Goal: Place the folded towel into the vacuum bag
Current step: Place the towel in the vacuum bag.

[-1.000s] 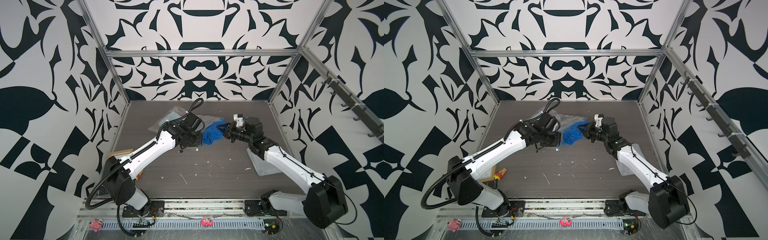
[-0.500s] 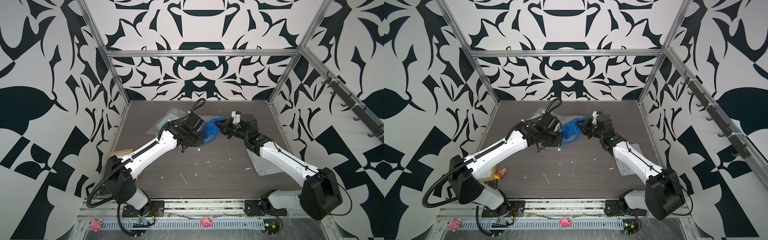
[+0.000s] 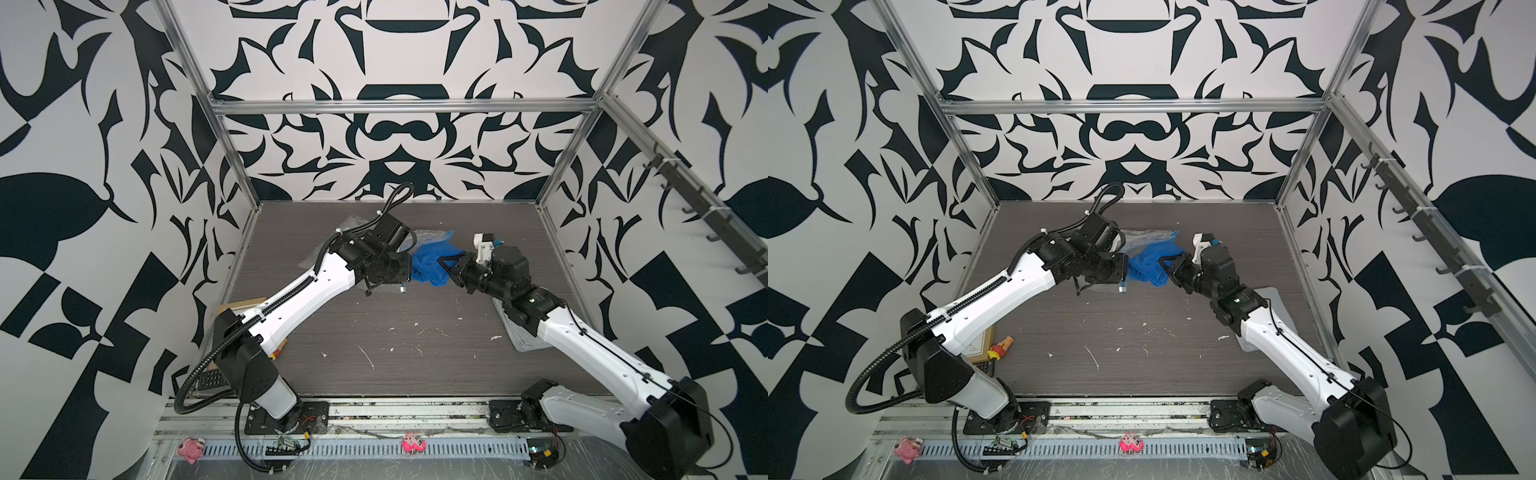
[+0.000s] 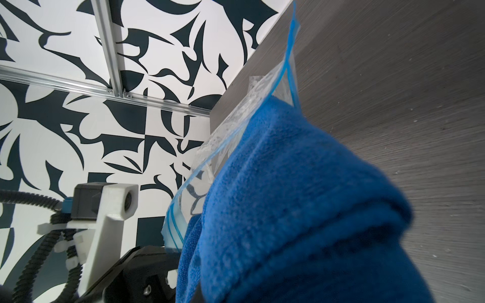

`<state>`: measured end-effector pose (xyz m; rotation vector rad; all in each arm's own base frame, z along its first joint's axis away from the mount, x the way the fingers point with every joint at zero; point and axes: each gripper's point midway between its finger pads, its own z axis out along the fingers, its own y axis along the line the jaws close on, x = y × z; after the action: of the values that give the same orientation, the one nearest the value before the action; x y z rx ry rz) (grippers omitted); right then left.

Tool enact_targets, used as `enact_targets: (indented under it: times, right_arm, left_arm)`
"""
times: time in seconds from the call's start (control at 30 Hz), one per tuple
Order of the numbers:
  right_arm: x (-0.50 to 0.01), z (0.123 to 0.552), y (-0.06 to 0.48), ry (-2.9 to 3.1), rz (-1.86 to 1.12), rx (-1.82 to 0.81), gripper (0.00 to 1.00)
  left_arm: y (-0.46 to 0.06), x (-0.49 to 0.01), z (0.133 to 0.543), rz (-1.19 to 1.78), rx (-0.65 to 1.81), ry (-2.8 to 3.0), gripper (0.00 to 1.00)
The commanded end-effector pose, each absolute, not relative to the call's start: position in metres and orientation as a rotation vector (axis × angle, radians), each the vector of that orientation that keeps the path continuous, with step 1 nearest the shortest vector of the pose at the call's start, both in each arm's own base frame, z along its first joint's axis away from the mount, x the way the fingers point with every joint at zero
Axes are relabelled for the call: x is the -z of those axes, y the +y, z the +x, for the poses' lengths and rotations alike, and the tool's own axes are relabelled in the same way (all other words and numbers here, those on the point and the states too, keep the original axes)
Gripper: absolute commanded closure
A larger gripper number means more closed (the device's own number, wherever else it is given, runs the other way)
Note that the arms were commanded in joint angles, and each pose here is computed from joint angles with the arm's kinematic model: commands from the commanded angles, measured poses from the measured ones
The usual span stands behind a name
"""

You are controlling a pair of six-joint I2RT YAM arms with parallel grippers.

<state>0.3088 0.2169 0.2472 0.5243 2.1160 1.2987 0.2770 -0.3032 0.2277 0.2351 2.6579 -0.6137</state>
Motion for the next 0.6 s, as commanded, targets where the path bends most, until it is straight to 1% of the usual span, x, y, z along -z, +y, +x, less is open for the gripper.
enact_targets:
  times: [0.0,0.07,0.2,0.4,0.57]
  right_arm:
    - [-0.275,0.314,0.211,2.055,0.447,-1.222,1.0]
    - [-0.282,0.321,0.215,2.071,0.42,-1.199,1.0]
    - [-0.288,0.328,0.237,2.094,0.375,-1.234,1.0]
    - [-0.275,0.324,0.262,2.137,0.349,-1.226,1.0]
    - [-0.258,0.319,0.261,2.169,0.371,-1.186,1.0]
  left_arm:
    - [-0.303,-0.224,0.272,0.275,0.601,2.677,1.0]
    - [-0.302,-0.222,0.268,0.289,0.593,2.681,1.0]
    - [-0.302,-0.221,0.263,0.311,0.578,2.675,1.0]
    - [-0.307,-0.226,0.266,0.307,0.593,2.656,1.0]
    - [-0.308,-0.231,0.268,0.313,0.6,2.638,1.0]
